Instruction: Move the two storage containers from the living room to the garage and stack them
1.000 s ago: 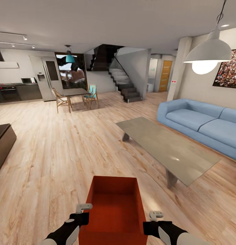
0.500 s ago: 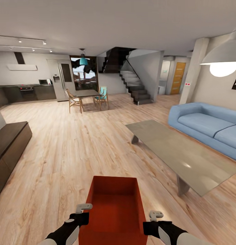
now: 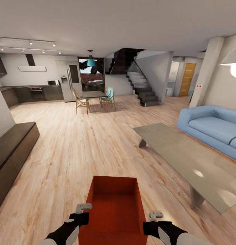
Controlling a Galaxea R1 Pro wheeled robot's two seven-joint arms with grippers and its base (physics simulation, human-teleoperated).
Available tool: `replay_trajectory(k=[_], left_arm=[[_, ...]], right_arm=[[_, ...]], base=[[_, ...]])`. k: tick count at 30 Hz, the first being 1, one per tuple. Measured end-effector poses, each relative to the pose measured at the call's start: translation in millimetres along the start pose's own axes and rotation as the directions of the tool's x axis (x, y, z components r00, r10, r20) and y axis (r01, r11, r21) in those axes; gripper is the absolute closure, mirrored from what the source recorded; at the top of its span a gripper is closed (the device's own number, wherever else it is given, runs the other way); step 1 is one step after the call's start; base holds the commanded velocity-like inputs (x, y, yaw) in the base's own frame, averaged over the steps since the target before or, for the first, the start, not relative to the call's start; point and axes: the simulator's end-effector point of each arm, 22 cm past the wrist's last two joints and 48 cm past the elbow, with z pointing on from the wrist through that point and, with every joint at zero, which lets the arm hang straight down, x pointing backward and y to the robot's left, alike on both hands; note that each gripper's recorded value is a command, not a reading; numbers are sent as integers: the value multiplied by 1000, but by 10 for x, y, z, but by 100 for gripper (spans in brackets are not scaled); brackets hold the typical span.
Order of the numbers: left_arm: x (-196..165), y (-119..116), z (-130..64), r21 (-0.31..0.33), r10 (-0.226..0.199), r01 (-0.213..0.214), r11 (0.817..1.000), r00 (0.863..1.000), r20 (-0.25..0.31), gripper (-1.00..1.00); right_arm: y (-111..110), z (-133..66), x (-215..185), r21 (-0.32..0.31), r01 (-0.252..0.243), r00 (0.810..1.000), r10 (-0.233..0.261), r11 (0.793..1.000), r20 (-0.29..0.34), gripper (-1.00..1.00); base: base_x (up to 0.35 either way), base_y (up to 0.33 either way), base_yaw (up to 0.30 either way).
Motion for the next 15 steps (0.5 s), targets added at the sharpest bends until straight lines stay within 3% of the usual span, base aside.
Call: replay_trajectory(k=[15], left_arm=[[-2,0,0,0,0,0,1000,1000,0,100]], right_arm=[[0,-1,-2,0,0,1000,0,1000,0,100]], base=[[288,125,1]])
